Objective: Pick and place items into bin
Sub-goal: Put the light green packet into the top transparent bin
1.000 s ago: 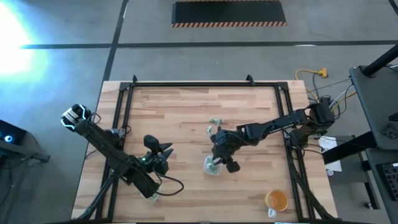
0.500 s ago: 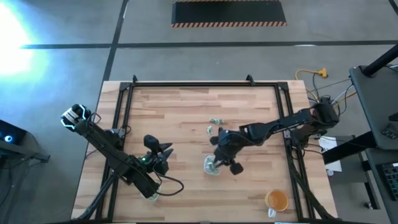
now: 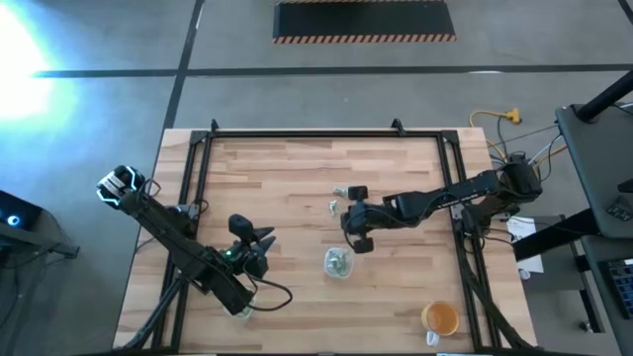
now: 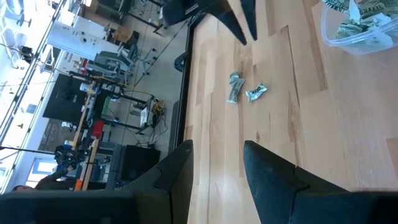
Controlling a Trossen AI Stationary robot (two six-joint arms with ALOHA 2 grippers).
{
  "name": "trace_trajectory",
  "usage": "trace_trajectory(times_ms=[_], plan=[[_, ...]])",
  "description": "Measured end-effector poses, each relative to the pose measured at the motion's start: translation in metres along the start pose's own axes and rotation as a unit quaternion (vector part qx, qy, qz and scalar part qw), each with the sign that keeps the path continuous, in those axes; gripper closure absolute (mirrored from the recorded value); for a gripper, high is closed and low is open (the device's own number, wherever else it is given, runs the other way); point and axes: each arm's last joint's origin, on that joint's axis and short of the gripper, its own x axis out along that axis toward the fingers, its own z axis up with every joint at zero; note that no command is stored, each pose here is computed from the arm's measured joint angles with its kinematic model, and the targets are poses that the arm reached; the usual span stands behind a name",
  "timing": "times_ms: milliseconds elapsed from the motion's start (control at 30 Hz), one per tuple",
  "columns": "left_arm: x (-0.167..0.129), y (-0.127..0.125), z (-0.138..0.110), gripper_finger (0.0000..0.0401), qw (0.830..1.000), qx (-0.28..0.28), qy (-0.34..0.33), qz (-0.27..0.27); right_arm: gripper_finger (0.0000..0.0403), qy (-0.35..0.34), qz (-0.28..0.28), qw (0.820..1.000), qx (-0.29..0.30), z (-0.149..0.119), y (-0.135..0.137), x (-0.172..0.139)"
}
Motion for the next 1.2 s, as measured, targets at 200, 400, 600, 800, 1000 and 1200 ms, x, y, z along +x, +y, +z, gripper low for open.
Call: trace_trajectory(times_ms=[200,400,600,800,1000,1200], plan=[[0.0,0.0,0.0,0.0276,1.0,0.001,0.0,0.0,0.0344,0.026,-0.059,0.998,0.023,-0.011,-0.019,0.007],[0.0,-0.001,-0.001,0.0276,1.0,0.001,0.001,0.0,0.0345,0.047,-0.078,0.995,0.046,-0.022,-0.033,0.013],[0.0,-0.001,-0.001,0.0276,1.0,0.002,0.001,0.0,0.0349,0.041,-0.097,0.993,0.054,-0.038,-0.054,0.024],[0.0,-0.001,-0.001,0.0276,1.0,0.002,0.001,0.0,0.0348,-0.034,0.0,0.994,0.106,-0.058,-0.091,0.035],[0.0,-0.001,-0.001,0.0276,1.0,0.004,0.001,0.0,0.0321,-0.036,0.028,0.978,0.202,-0.079,-0.118,0.037],[0.001,-0.001,-0.002,0.0276,1.0,0.006,0.001,0.0,0.0274,-0.016,0.028,0.972,0.234,-0.092,-0.117,0.039]])
